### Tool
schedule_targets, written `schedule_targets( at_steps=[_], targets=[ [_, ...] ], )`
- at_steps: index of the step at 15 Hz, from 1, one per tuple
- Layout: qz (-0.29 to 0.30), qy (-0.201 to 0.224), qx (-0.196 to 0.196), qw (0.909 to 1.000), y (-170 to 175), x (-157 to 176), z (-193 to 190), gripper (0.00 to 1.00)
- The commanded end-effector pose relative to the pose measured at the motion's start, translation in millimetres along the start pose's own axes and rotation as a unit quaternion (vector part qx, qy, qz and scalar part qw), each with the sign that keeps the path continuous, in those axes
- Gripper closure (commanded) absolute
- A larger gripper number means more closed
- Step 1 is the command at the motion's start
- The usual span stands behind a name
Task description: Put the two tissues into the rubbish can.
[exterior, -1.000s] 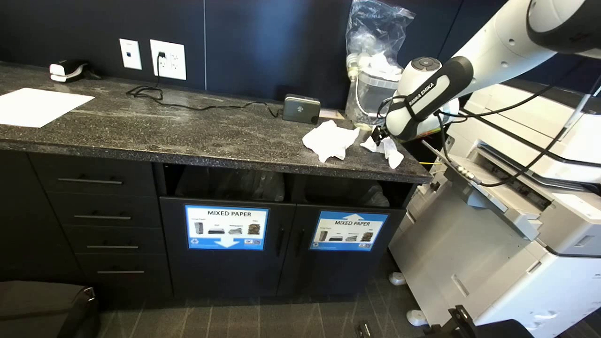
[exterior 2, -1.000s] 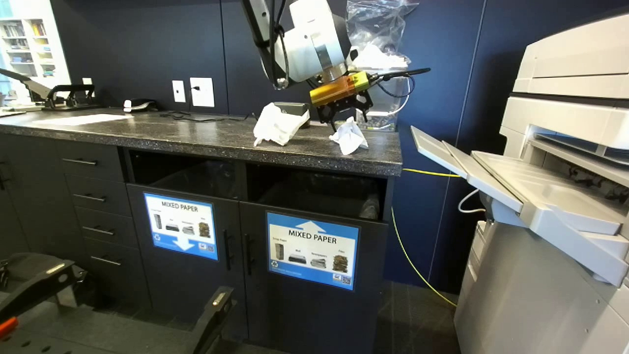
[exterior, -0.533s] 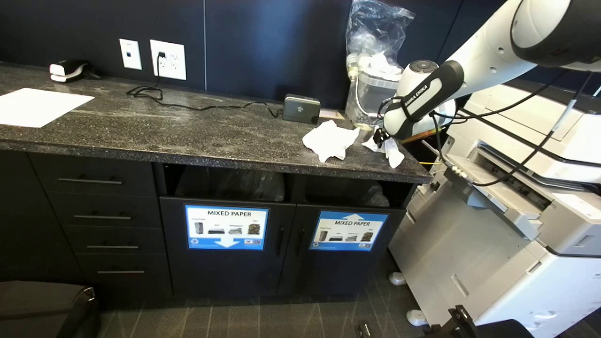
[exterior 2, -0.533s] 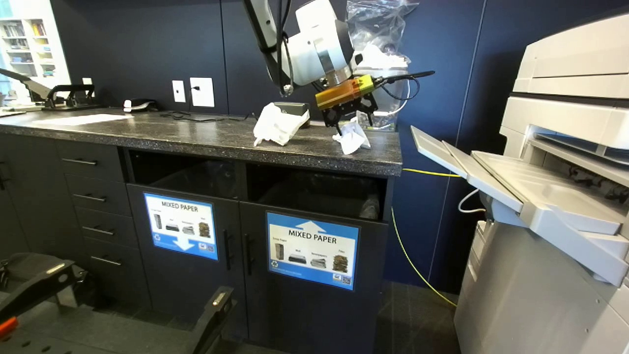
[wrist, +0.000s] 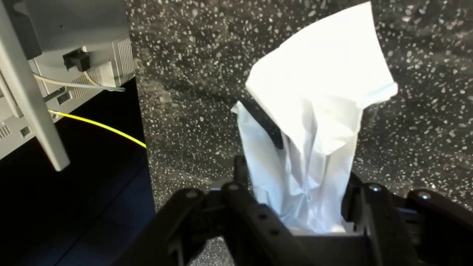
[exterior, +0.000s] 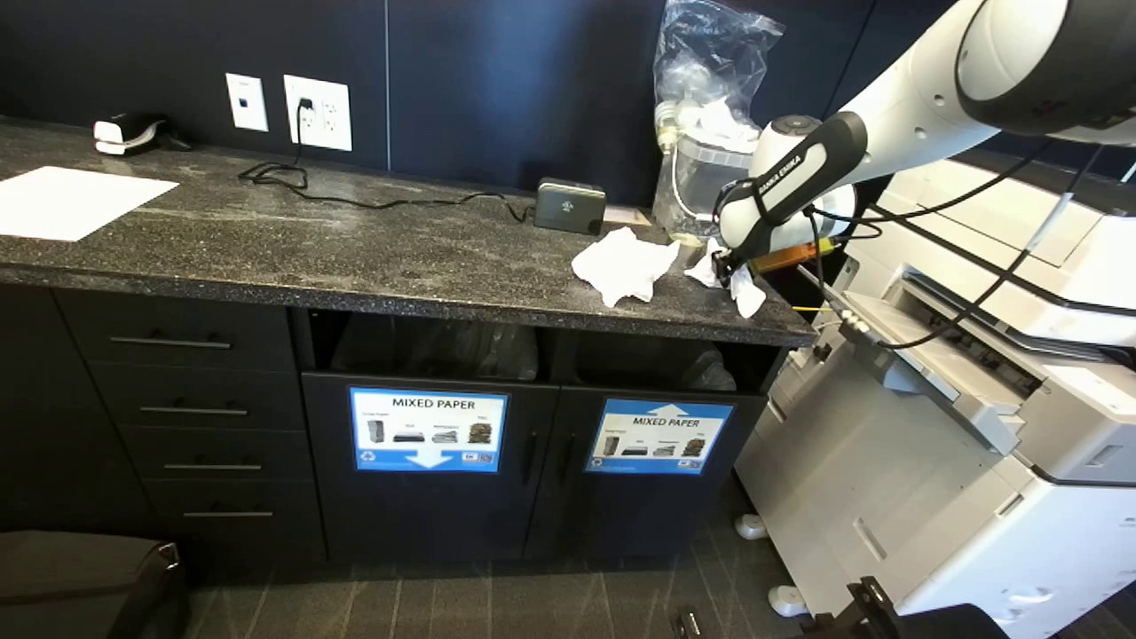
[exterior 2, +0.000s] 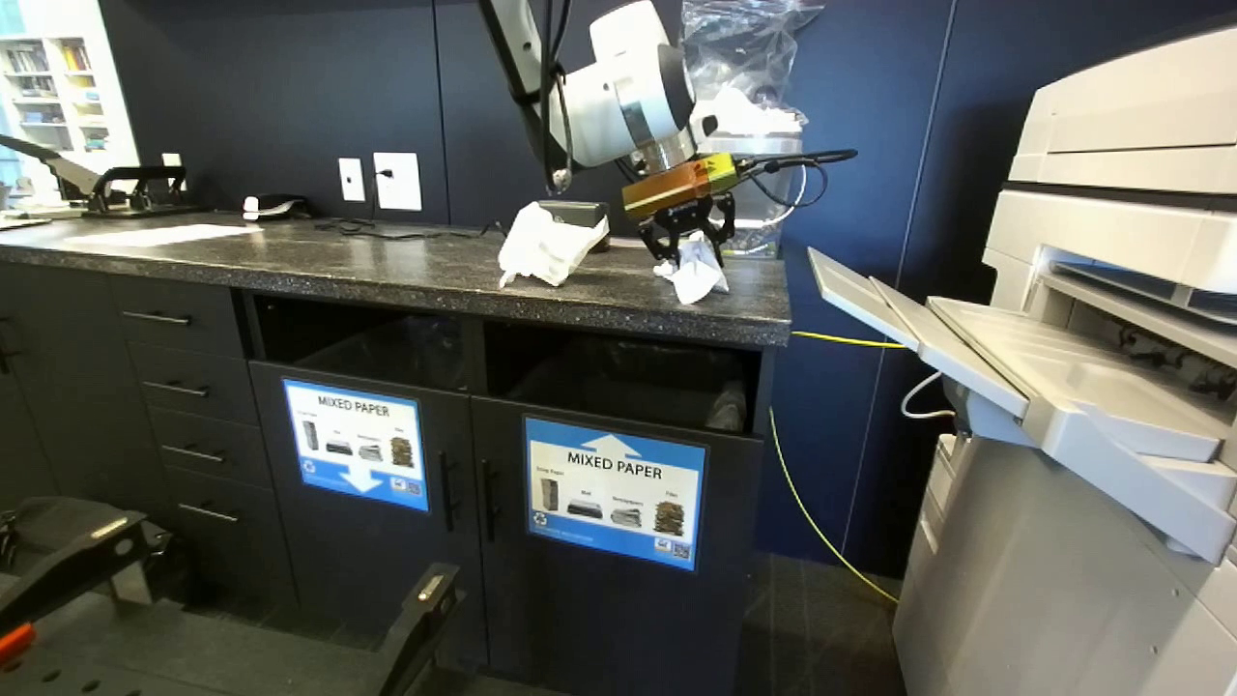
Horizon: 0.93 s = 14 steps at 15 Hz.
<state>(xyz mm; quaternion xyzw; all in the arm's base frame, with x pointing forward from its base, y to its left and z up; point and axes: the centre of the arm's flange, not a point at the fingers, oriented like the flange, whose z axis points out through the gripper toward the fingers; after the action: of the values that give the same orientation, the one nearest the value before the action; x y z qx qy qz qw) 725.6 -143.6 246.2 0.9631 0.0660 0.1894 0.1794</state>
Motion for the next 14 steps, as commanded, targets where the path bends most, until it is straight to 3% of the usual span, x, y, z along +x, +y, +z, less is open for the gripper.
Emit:
schedule_targets(
  at_steps=[1, 3, 7, 10, 14],
  targets=[
    [0.002, -0.003, 0.011, 0.9999, 6.9, 14.5, 4.9, 0.72],
    [0.005, -0.008, 0.017, 0.9998, 7.3, 13.6, 5.1, 0.87],
    [0.009, -0.023, 0.032, 0.9992, 6.8, 9.7, 5.8, 0.93],
    [0.004, -0.052, 0.03, 0.9982, 5.8, 4.5, 5.3, 0.86],
    [-0.004, -0.106, 0.026, 0.994, 8.8, -10.1, -2.7, 0.86]
  ],
)
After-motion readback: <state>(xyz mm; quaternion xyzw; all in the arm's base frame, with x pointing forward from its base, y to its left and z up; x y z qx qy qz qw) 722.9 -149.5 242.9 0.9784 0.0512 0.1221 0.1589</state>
